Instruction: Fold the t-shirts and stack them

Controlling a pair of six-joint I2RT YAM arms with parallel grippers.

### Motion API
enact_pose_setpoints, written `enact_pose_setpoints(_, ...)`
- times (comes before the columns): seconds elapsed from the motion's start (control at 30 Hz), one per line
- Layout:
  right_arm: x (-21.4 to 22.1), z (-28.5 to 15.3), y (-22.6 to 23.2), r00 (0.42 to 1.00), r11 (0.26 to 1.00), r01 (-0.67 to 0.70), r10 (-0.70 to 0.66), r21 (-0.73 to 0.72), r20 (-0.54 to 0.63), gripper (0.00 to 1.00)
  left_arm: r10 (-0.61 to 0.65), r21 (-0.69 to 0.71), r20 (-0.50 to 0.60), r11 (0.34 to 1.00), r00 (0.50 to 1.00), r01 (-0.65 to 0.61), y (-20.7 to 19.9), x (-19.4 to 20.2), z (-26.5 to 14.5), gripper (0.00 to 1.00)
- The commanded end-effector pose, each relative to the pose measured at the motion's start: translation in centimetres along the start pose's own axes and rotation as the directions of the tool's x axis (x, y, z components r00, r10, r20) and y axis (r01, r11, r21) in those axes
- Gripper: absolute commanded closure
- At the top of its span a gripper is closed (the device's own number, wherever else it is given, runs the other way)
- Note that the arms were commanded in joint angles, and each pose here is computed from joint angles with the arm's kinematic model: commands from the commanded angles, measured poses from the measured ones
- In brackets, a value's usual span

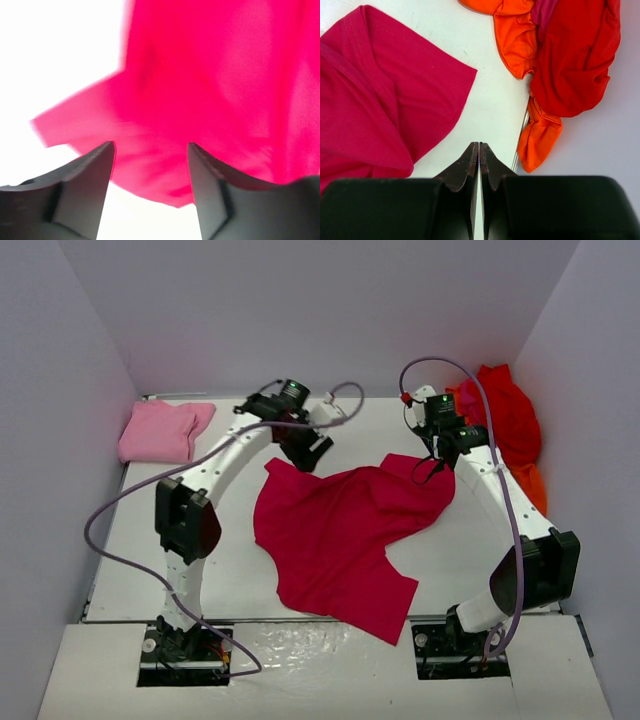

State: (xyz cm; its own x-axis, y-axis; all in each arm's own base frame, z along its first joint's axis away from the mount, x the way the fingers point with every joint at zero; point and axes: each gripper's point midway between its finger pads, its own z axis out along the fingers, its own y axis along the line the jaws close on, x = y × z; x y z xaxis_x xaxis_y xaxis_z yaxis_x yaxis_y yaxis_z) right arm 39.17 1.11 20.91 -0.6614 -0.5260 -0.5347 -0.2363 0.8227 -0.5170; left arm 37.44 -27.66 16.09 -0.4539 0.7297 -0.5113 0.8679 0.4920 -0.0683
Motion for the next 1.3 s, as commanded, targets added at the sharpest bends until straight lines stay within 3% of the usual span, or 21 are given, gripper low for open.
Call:
enact_pose_setpoints(0.0, -1.0, -1.1, -0.7, 0.997, 0.999, -0.040, 0.038, 0.026, 0.068, 0.97, 0.027, -0.274, 0.127, 0.962, 0.991, 0.009, 9.0, -1.5, -7.1, 0.42)
enact_pose_setpoints(0.1, -0.9, -1.1, -0.6, 0.997, 0.999, -0.043, 0.041, 0.026, 0.070, 0.97, 0.091, -0.220, 0.078, 0.973, 0.993, -0.072, 10.4, 1.1, -7.2, 0.42)
enact_pose_setpoints(0.23, -0.8, -1.1, -0.7, 0.997, 0.999, -0.042, 0.040, 0.031, 0.069, 0.97, 0.220, -0.255, -0.056, 0.940, 0.974, -0.227, 11.9, 4.6, -5.9, 0.42)
enact_pose_setpoints(0.53, -0.4, -0.5, -0.3, 0.998, 0.999, -0.035, 0.034, 0.032, 0.045, 0.97, 0.406, -0.245, -0.197, 0.861, 0.892, -0.446, 12.3, 8.6, -2.6, 0.42)
enact_pose_setpoints(0.7, 0.0, 0.1, -0.1, 0.999, 0.999, -0.026, 0.025, 0.034, 0.026, 0.97, 0.465, -0.204, -0.240, 0.834, 0.852, -0.513, 12.7, 9.9, -1.3, 0.43)
enact_pose_setpoints(0.83, 0.5, 0.8, 0.2, 1.000, 0.999, -0.016, 0.016, 0.034, 0.002, 0.97, 0.521, -0.229, -0.294, 0.775, 0.801, -0.588, 14.5, 10.0, -0.5, 0.43)
enact_pose_setpoints(1.03, 0.9, 1.9, 0.8, 1.000, 1.000, 0.001, 0.000, 0.027, -0.029, 0.97, 0.556, -0.292, -0.300, 0.720, 0.775, -0.630, 16.5, 8.8, 1.1, 0.44)
enact_pose_setpoints(1.27, 1.1, 3.0, 1.2, 0.998, 0.999, 0.019, -0.018, 0.028, -0.060, 0.98, 0.595, -0.271, -0.304, 0.694, 0.744, -0.667, 16.5, 8.7, 3.2, 0.44)
